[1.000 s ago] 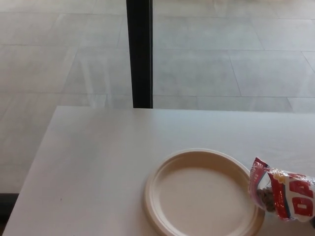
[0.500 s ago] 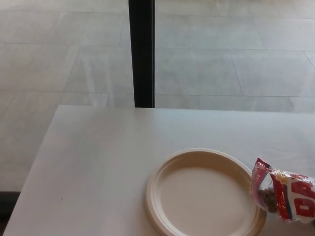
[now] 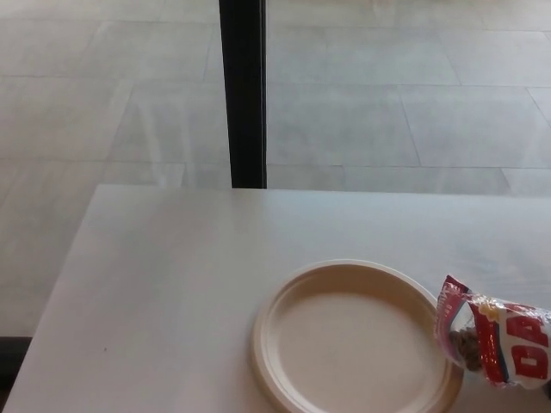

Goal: The robot uses its right hand to pick up a bag of sunflower seeds kept in the middle of the desk and tilts it over a plate kept next to it to pour out a few seeds and then puts the bag of seeds back on the desk

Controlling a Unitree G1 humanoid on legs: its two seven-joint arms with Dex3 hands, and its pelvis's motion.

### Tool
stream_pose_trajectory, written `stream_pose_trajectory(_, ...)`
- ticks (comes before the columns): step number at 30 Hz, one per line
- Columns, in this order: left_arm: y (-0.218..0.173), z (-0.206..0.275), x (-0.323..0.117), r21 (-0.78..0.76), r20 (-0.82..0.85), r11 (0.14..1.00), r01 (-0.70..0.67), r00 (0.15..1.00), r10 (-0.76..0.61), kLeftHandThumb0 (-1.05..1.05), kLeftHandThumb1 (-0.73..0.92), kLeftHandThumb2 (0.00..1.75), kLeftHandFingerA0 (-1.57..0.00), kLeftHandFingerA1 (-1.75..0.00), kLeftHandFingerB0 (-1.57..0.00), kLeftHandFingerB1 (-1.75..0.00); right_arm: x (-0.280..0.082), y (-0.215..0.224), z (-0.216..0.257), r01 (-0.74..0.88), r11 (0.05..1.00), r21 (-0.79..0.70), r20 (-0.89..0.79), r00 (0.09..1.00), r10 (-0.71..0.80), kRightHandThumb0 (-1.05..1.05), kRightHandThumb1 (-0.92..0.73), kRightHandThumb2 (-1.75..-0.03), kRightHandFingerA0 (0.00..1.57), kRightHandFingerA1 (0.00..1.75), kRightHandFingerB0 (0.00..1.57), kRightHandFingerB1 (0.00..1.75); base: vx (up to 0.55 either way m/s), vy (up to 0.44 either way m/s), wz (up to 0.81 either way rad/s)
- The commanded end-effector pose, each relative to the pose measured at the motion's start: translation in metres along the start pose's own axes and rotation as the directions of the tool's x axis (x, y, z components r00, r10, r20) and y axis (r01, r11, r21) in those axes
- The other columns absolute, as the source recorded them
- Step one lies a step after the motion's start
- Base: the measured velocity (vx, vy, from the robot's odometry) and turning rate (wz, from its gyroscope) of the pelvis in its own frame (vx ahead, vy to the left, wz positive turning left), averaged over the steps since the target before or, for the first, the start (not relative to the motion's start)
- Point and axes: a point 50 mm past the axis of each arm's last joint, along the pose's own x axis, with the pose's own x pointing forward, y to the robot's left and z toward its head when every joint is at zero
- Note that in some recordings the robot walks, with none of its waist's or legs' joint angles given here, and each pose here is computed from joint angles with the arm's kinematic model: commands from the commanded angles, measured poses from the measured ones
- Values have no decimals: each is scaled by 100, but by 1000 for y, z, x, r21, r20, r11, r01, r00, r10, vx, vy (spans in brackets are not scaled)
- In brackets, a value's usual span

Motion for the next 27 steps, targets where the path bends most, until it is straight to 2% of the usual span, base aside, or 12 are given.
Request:
stream_pose_trajectory(1,5,6,-1,-3,53,1000,10,999,-10,-68,48,89,-41,-61,-34,-48,5,9,-10,-176,963,-205,-119,981,154,-42,-50,-59,0,17,5,26,0,0,0)
stream_pose_trajectory(3,4,5,-1,1,49,1000,13,999,-13,-68,48,89,-40,-61,-34,-48,6,11,-9,-190,954,-233,-121,979,166,-43,-44,-74,0,20,5,34,0,0,0)
stream_pose_trajectory(4,4,4,-2,-13,51,1000,20,999,-19,-66,62,59,-44,-56,-40,-35,7,11,-9,-187,950,-251,-109,980,164,-40,-53,-57,0,27,11,27,0,0,0)
stream_pose_trajectory(7,4,4,-1,-17,43,1000,14,999,-13,-69,48,89,-40,-62,-34,-48,12,10,-6,-188,939,-287,-94,981,167,-35,-55,-57,0,25,12,29,0,0,0)
stream_pose_trajectory(8,4,4,-1,-16,43,1000,14,999,-13,-69,48,89,-40,-62,-34,-48,12,10,-6,-187,939,-288,-93,981,167,-35,-55,-57,0,25,12,29,0,0,0)
stream_pose_trajectory(9,4,4,-1,-9,43,1000,19,999,-19,-68,63,60,-43,-57,-41,-35,15,9,-5,-184,937,-298,-88,982,165,-35,-56,-57,0,26,12,29,0,0,0)
stream_pose_trajectory(16,4,4,-2,31,48,999,22,999,-24,-69,66,61,-43,-56,-41,-36,20,12,-8,-246,899,-362,-128,968,214,-36,-52,-56,0,27,11,29,0,0,0)
stream_pose_trajectory(17,5,4,-2,21,47,1000,22,999,-23,-68,66,60,-43,-55,-42,-36,20,14,-8,-253,893,-372,-127,967,221,-37,-45,-68,4,20,9,35,0,0,0)
stream_pose_trajectory(24,5,2,-2,33,27,999,20,999,-21,-68,68,61,-44,-55,-41,-35,21,25,-15,-295,876,-383,-154,955,254,-33,-51,-55,0,25,10,30,0,0,0)
stream_pose_trajectory(25,6,2,-2,49,24,999,17,1000,-19,-68,68,61,-46,-54,-41,-35,22,26,-14,-293,880,-373,-151,955,254,-34,-51,-56,0,26,10,29,0,0,0)
stream_pose_trajectory(26,6,2,-2,48,23,999,16,1000,-17,-67,53,93,-41,-61,-34,-50,23,26,-14,-291,881,-373,-146,956,254,-36,-52,-56,0,26,10,29,0,0,0)
stream_pose_trajectory(27,6,2,-2,39,22,999,16,1000,-17,-67,53,93,-41,-61,-34,-50,23,26,-13,-288,882,-374,-141,957,253,-36,-52,-56,0,26,10,29,0,0,0)
